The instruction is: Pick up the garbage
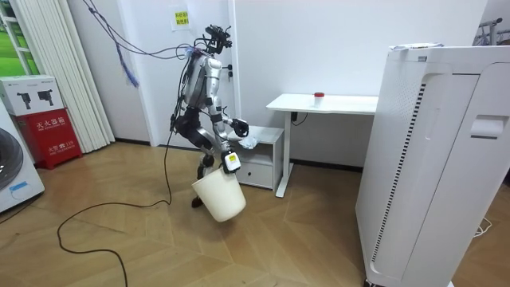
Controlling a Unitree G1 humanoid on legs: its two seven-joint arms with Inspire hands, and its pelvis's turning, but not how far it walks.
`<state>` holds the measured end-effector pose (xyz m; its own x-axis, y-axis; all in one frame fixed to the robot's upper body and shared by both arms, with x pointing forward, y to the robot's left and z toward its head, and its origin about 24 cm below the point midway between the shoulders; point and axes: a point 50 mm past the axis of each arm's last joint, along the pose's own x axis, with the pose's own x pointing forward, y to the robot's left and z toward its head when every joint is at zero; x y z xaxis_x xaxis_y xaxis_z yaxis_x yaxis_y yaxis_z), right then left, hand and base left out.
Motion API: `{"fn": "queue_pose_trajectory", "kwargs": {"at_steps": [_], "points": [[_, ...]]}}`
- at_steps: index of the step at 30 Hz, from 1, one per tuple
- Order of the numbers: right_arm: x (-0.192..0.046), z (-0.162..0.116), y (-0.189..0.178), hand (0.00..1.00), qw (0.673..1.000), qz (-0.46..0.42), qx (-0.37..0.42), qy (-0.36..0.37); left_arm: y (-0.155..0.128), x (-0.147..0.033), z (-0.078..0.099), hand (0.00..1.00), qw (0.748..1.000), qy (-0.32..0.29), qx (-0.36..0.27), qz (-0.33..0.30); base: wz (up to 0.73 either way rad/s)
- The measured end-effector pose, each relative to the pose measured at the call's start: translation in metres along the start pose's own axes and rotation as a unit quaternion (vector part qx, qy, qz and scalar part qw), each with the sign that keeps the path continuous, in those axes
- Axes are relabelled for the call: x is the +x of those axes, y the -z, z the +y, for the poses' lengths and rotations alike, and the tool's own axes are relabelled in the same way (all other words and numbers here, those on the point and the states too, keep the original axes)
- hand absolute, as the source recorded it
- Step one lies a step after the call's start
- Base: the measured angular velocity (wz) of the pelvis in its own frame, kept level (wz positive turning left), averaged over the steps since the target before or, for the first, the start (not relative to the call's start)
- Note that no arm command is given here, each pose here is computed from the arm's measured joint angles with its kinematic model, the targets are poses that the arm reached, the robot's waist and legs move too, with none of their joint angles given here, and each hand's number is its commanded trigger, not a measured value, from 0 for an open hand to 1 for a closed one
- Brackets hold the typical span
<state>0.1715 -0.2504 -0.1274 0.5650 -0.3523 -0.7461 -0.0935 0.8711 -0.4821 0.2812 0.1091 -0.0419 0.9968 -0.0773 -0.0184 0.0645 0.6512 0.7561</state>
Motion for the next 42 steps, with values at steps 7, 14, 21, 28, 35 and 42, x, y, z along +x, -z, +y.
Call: {"fn": "queue_pose_trajectory", "kwargs": {"at_steps": [7, 14, 21, 28, 35, 42], "points": [[0.001, -0.001, -0.003, 1.00, 1.000, -0.003, 0.001, 0.011, 0.002, -0.013, -0.010, 1.00, 1.000, 0.016, -0.026, 0.003, 0.00], [0.003, -0.018, -0.017, 1.00, 0.999, -0.028, 0.018, 0.042, 0.000, -0.009, -0.002, 1.00, 0.999, 0.004, -0.045, 0.000, -0.01], [0.008, -0.039, -0.060, 1.00, 0.988, -0.090, 0.099, 0.080, 0.004, -0.009, 0.002, 1.00, 0.999, 0.014, -0.045, 0.002, -0.02], [0.004, -0.031, -0.096, 1.00, 0.961, -0.155, 0.227, 0.041, -0.009, -0.005, 0.002, 1.00, 0.997, 0.030, -0.060, -0.024, 0.04], [0.004, -0.024, -0.099, 1.00, 0.961, -0.163, 0.222, 0.003, -0.009, -0.012, -0.005, 1.00, 0.995, 0.064, -0.067, -0.027, 0.06], [0.004, -0.023, -0.093, 1.00, 0.964, -0.154, 0.218, -0.006, -0.007, -0.015, -0.007, 1.00, 0.994, 0.086, -0.066, -0.025, 0.00]]}}
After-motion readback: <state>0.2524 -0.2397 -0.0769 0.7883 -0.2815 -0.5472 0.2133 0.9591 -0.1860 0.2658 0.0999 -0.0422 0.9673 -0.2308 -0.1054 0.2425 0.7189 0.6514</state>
